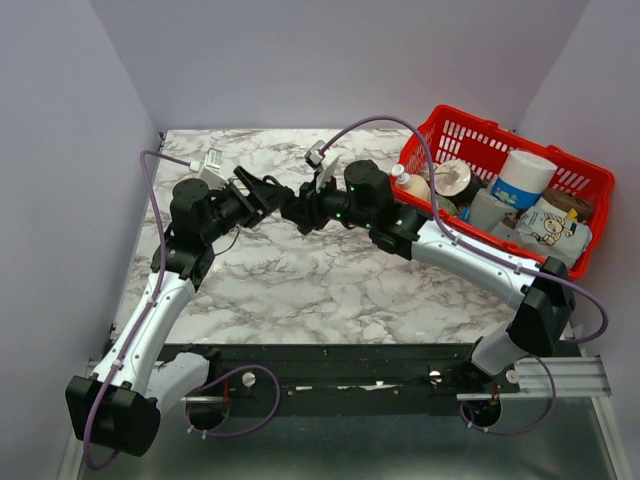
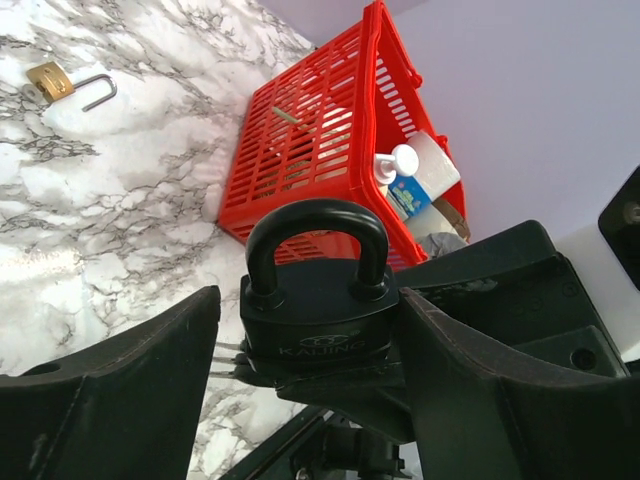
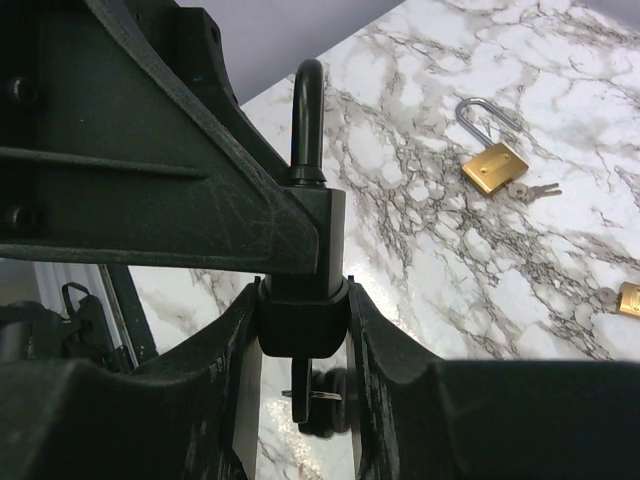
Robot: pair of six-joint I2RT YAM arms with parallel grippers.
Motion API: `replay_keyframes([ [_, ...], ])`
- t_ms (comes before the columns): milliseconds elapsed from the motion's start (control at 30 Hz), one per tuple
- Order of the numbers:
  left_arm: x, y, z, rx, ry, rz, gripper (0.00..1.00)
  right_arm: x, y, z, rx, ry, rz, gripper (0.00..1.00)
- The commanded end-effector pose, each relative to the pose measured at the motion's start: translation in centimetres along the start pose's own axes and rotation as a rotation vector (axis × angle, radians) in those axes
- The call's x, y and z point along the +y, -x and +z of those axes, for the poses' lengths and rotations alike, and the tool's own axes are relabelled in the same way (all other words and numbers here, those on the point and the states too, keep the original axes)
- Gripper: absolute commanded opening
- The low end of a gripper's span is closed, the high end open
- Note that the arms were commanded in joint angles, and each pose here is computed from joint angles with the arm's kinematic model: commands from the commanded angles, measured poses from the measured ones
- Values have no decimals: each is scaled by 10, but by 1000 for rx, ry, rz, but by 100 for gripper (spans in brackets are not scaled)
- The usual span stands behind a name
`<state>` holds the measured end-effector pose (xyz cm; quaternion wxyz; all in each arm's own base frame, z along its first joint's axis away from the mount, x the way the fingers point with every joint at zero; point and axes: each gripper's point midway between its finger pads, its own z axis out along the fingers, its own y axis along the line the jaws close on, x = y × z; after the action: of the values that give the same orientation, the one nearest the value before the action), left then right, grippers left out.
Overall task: Lock with the key
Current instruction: Lock the lock.
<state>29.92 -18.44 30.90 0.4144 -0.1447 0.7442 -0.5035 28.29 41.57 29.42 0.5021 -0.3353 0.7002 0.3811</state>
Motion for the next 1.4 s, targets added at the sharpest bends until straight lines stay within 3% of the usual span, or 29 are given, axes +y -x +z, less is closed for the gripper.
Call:
replay_keyframes([
  [0, -5, 1, 0, -26, -27, -33, 74, 12, 60, 5, -189, 9, -25, 1],
  [100, -3, -1, 2, -21, -21, -42, 72, 11, 59, 9, -187, 2, -16, 1],
  [167, 0, -2, 3, -21, -13, -45, 64, 11, 60, 10, -187, 5, -13, 1],
  [300, 4, -2, 1, -30, -6, -37, 36, 15, 56, 9, -178, 24, -11, 1],
  [333, 4, -3, 1, -28, -7, -40, 25, 16, 55, 9, -174, 31, -10, 4],
  [367, 3, -3, 0, -26, -10, -37, 19, 17, 53, 8, -163, 39, -9, 11],
  [400, 3, -1, 0, -34, -8, -32, 13, 18, 51, 7, -157, 42, -8, 34],
  [433, 5, -1, -1, -37, 3, -22, 3, 17, 49, 6, -148, 39, -9, 45],
  [467, 4, 1, -2, -44, 6, -20, 0, 16, 44, 5, -125, 34, -12, 53],
  [533, 4, 5, -5, -55, 10, -25, 0, 12, 43, -1, -106, 28, -32, 59],
  [833, -9, 14, -8, -81, -15, -32, 0, 10, 13, -23, 0, 64, -96, 51],
  [1367, -14, 14, -8, -67, -45, -63, 0, 12, -26, -18, 109, 103, -62, 50],
])
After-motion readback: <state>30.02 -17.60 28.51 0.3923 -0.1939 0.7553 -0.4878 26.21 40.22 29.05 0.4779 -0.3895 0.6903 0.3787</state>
